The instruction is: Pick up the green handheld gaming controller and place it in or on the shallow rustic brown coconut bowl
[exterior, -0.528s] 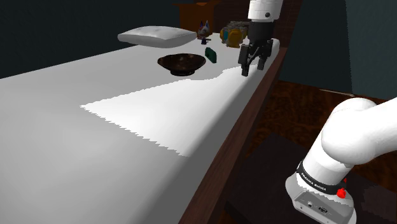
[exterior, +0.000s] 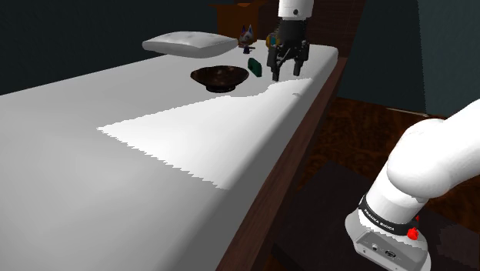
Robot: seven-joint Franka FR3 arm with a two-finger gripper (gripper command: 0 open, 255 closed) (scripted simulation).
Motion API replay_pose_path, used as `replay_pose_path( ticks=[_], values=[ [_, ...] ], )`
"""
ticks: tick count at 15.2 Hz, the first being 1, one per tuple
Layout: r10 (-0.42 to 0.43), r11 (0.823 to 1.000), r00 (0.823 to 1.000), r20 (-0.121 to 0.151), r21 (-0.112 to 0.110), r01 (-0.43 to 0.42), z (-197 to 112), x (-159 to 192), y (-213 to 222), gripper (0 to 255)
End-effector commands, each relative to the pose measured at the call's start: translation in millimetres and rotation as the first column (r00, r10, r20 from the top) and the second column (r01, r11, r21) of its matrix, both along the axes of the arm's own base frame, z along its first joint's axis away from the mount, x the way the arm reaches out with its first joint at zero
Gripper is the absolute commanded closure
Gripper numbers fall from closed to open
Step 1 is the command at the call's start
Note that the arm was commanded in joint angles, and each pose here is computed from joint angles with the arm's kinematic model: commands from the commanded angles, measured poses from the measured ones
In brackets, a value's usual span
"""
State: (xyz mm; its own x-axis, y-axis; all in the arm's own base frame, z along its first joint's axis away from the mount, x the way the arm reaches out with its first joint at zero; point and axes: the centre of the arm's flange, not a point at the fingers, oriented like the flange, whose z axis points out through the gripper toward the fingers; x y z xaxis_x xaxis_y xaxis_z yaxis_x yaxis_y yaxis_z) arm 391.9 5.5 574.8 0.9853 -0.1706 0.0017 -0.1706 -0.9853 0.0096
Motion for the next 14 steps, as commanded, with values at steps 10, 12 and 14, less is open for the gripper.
replay_pose_path(
  ticks=[10,12,14],
  values=[
    [-0.168,0.986,0.986,0.02,0.005,0.168,13.0,136.4,-37.7,0],
    [-0.198,0.98,0.98,0.024,0.006,0.198,16.0,160.4,-47.0,0],
    [-0.223,0.975,0.974,0.027,0.008,0.223,18.7,180.5,-55.3,0]
  ],
)
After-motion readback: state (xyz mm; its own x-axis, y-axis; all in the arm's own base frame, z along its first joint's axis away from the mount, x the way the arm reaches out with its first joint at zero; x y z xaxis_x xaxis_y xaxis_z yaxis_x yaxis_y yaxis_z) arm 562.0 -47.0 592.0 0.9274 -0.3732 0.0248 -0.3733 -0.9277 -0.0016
